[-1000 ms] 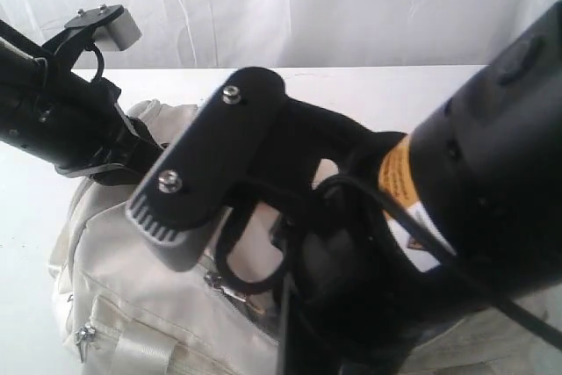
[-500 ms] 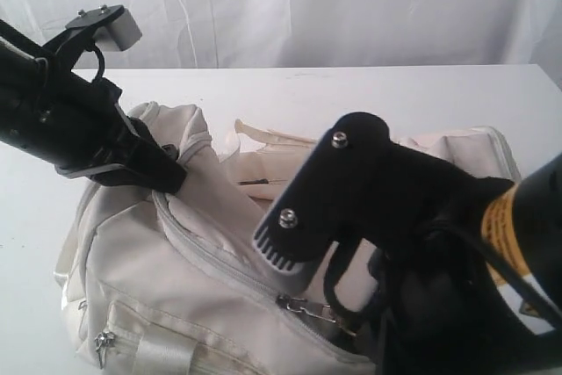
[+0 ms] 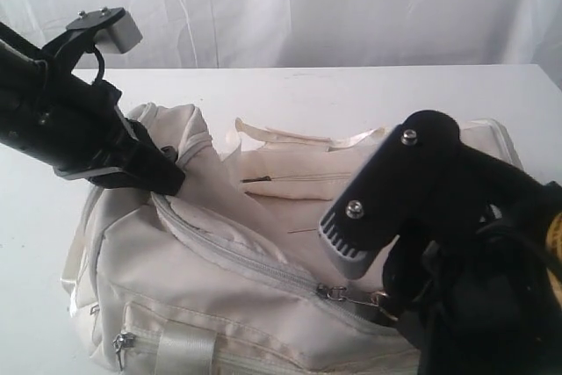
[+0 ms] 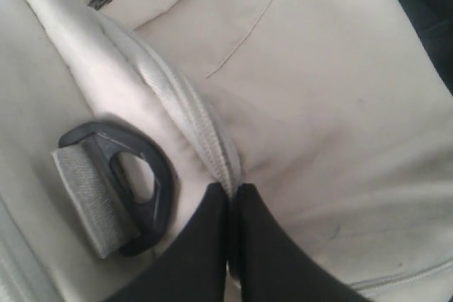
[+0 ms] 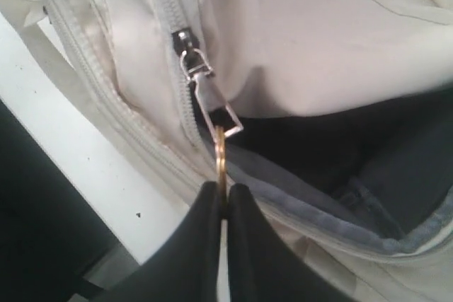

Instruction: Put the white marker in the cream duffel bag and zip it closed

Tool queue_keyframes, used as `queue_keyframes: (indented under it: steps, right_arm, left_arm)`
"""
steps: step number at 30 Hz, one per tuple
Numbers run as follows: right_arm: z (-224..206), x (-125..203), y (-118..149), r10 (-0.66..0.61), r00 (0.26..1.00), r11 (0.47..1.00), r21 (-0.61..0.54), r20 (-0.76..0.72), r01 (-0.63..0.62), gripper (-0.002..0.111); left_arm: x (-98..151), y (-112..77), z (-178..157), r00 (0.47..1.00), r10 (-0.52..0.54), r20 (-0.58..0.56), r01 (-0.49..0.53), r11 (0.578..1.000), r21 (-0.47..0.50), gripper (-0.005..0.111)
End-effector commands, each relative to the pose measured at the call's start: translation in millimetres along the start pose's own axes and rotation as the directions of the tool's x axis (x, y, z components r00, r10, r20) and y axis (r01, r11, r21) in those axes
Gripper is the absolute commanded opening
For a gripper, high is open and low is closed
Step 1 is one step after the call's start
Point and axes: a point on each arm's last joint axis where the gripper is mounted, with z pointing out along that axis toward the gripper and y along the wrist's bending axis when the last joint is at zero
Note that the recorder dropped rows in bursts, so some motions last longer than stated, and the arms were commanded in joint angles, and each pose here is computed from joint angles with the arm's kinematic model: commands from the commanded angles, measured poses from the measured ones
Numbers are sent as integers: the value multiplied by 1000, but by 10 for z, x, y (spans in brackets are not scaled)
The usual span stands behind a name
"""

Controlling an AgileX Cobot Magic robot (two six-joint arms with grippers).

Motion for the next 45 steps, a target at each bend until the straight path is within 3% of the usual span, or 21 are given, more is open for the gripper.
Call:
queue_keyframes:
  steps: [1, 4, 8, 11, 20, 29, 33, 40, 45]
  right_arm:
    - [-4, -15, -7, 0, 999, 1000, 1, 42, 0, 0]
    - [44, -73, 25, -14, 998, 1000, -9, 64, 15, 0]
    - [125, -143, 75, -42, 996, 999, -23, 76, 44, 0]
    - [179, -206, 122, -60, 993, 997, -44, 103, 65, 0]
    - [301, -300, 185, -75, 990, 995, -54, 123, 82, 0]
    - [299, -315, 184, -79, 987, 995, -51, 139, 87, 0]
    - [297, -328, 192, -91, 984, 993, -56, 154, 100, 0]
    - [297, -327, 194, -88, 984, 993, -60, 153, 98, 0]
    - [297, -327, 194, -88, 984, 993, -60, 153, 98, 0]
  left_arm:
    - [-27, 14, -39, 999, 33, 14, -33, 999, -30, 0]
    - [-28, 15, -39, 999, 39, 15, -38, 999, -31, 8]
    - [-39, 15, -39, 999, 47, 27, -46, 998, -32, 35]
    - [-68, -19, -44, 994, 89, 56, -89, 996, 0, 47]
    - [-248, -240, -412, 923, 322, 210, -323, 946, -30, 47]
    - [32, -372, -548, 848, 529, 26, -530, 845, 79, 47]
    - [64, -413, -564, 789, 613, 34, -612, 781, 124, 47]
    - [149, -421, -496, 744, 667, 45, -663, 728, 178, 47]
    - [241, -463, -378, 684, 726, 71, -721, 658, 218, 47]
